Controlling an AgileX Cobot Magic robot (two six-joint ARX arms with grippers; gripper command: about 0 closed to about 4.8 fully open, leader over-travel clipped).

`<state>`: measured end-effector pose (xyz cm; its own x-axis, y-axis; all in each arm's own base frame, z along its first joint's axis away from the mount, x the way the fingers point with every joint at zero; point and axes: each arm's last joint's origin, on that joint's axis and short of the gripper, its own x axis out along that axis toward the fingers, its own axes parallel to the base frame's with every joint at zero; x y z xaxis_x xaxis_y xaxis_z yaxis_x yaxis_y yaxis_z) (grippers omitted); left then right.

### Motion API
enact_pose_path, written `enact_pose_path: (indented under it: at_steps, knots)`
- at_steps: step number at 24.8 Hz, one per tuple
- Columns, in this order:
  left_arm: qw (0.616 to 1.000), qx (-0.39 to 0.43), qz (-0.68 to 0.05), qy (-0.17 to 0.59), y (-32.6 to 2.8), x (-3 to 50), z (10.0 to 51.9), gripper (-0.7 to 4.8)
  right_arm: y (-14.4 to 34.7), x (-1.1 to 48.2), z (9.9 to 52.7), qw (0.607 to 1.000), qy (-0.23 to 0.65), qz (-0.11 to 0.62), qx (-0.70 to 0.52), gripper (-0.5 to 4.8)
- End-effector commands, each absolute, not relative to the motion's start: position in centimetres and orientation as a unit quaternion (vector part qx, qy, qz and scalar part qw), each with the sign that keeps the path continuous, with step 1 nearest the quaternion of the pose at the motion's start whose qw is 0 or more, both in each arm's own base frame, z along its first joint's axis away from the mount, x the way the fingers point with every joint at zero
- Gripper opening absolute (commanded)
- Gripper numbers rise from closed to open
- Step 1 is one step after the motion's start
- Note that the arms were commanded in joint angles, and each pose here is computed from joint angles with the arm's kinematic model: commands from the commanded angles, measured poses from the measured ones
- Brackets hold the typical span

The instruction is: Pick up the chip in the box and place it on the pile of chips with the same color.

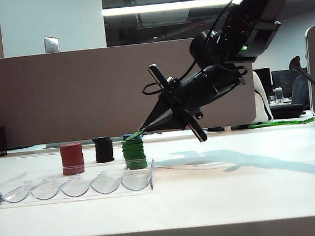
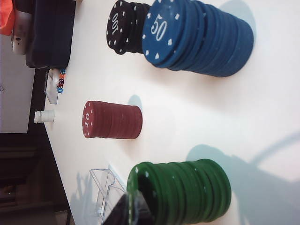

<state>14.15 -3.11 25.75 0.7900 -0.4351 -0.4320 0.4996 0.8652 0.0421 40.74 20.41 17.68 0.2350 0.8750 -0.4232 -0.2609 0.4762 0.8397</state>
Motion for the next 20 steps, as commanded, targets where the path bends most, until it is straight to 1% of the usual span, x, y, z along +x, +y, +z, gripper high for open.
enact_pose_path:
  at_steps: [1, 2, 4, 5, 20]
  knots:
    - [0.944, 0.077, -0.249, 0.201, -3.10, 14.18, 25.96, -0.06, 20.56, 40.76, 17.99, 0.718, 0.467, 0.404, 0.320, 0.24]
    - [0.944, 0.077, -0.249, 0.201, -3.10, 14.18, 25.96, -0.06, 20.56, 40.76, 17.99, 0.718, 0.467, 0.404, 0.320, 0.24]
    - [0.944, 0.077, -0.249, 0.201, -3.10, 14.18, 25.96, -0.06, 20.56, 40.76, 18.01, 0.718, 0.467, 0.404, 0.320, 0.52]
    - [0.944, 0.077, -0.249, 0.201, -3.10, 14.18, 25.95, -0.06, 20.56, 40.76, 18.01, 0.718, 0.467, 0.404, 0.320, 0.57]
    - [0.943, 0.076, -0.249, 0.207, -3.09, 14.12, 25.84, -0.06, 20.55, 40.78, 18.00, 0.724, 0.463, 0.406, 0.313, 0.68]
